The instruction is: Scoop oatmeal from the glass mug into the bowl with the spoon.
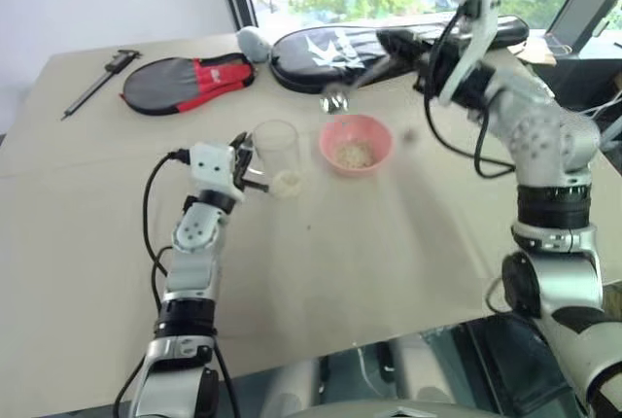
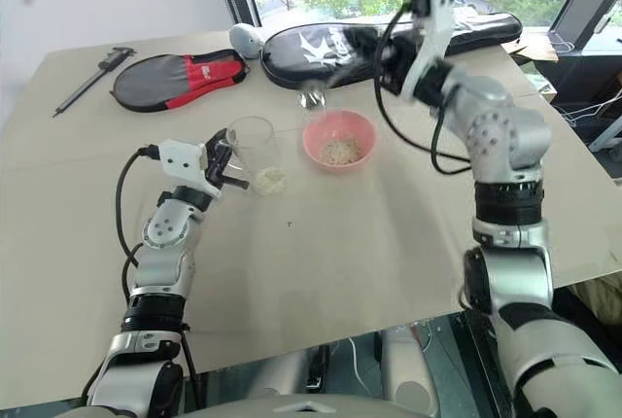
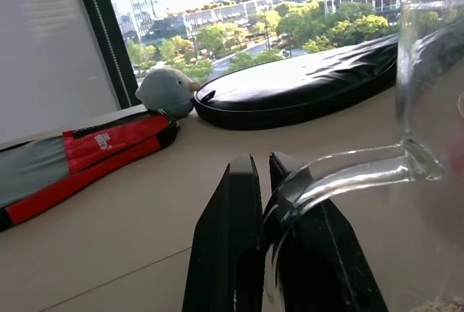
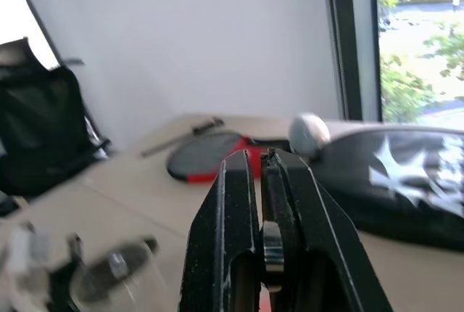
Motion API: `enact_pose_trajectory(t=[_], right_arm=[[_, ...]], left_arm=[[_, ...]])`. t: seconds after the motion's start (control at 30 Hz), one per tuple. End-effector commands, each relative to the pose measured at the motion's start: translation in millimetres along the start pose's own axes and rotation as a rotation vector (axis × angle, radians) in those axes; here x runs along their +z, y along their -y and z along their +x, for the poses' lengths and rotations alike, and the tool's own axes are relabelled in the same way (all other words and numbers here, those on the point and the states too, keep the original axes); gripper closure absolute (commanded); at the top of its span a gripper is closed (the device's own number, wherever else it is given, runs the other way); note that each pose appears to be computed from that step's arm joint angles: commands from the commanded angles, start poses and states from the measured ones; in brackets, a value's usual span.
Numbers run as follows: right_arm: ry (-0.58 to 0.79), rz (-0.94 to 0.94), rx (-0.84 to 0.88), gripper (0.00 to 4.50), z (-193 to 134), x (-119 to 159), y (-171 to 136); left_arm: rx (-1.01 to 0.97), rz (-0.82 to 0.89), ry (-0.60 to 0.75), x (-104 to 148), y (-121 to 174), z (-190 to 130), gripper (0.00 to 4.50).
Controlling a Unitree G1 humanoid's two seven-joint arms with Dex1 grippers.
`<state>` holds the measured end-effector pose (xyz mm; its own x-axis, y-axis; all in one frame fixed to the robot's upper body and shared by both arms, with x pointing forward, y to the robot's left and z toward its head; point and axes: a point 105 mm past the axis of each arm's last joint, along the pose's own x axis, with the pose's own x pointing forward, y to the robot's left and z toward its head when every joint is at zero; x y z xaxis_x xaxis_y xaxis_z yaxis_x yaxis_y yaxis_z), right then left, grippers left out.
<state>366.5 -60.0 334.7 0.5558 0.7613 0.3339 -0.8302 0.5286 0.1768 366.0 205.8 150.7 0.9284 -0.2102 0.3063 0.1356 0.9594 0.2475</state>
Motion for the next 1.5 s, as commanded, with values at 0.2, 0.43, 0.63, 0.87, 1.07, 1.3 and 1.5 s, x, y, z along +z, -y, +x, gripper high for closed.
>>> enact_pose_trajectory(t=[0.2,0.43,0.63,0.87,1.07,1.3,1.5], right_arm=[[-0.079,0.066,0.118,4.5,11,-22,-45],[-0.214,-0.093,0.107,4.5,18,-62,-44],[-0.158,-0.078,0.13,3.15,29,-58,-54],[-0.048,-0.112,0.053,0.01,34,-39,-41],[-0.03,-0.108,0.056,0.0,33,-38,-41],[-0.019,-0.102,0.041,0.0,30,-37,-37],[-0.029,-0.04,-0.004,0.0,15,-39,-23]], left_arm=[[-0.011,0.002,0.055,10,9,5,4.41],[-0.012,0.001,0.068,11,13,7,4.41],[-0.003,-0.007,0.065,10,13,4,4.5],[0.002,-0.019,0.067,10,12,3,4.5],[-0.003,-0.015,0.072,11,12,1,3.18],[-0.007,0.013,0.077,17,7,-8,2.29],[-0.075,0.06,0.054,23,11,-31,2.29]])
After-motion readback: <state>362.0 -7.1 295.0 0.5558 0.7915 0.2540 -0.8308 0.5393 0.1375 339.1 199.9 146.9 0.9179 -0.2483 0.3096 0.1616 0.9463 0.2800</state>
